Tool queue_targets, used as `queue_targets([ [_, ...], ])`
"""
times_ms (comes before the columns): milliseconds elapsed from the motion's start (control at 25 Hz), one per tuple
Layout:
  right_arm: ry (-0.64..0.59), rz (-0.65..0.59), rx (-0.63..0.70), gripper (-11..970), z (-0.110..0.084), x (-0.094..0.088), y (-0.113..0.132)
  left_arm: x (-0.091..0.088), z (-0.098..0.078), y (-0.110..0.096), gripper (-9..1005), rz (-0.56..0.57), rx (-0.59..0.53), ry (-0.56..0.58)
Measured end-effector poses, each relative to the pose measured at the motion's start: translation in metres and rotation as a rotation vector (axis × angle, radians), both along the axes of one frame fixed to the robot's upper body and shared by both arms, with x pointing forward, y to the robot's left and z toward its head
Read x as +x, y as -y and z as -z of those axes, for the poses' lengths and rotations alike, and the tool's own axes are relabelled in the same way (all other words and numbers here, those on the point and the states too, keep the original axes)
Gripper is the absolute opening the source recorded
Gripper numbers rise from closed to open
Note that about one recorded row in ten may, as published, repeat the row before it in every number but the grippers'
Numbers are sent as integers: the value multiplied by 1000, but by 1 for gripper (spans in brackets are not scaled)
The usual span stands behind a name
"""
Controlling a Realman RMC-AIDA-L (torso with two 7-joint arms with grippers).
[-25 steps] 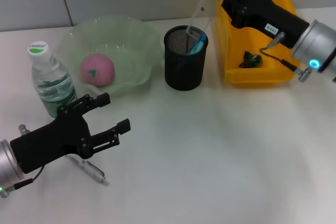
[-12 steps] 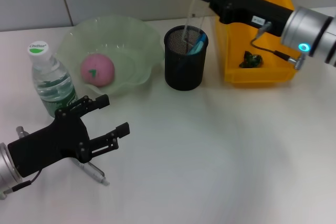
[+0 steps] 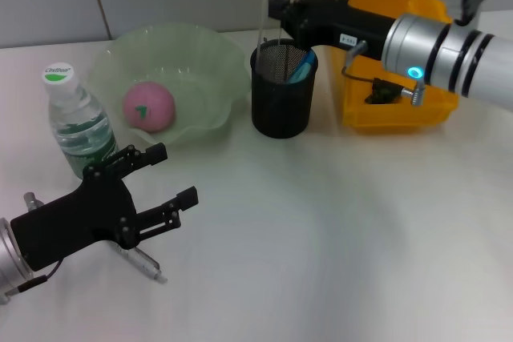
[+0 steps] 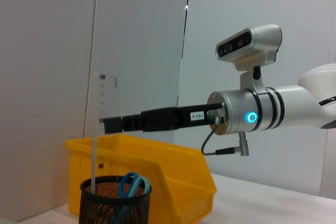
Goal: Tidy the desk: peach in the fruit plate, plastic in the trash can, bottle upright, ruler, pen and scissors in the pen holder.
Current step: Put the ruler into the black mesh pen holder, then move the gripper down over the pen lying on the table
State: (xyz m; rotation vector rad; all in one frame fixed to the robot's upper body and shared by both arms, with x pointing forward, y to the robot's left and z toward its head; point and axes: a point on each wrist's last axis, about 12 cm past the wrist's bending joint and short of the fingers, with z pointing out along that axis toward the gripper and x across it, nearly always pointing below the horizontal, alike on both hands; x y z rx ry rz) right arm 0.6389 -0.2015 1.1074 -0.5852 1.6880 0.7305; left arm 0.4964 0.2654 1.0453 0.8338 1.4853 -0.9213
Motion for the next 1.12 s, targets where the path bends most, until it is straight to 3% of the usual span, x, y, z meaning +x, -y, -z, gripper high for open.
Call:
queue_targets([
  [760,-59,35,18,154,6,-4,9,1,-1,-3,814,-7,0,-4],
  [1120,-61,43,31,347,7,-6,13,2,-2,-4,815,-8,3,-1],
])
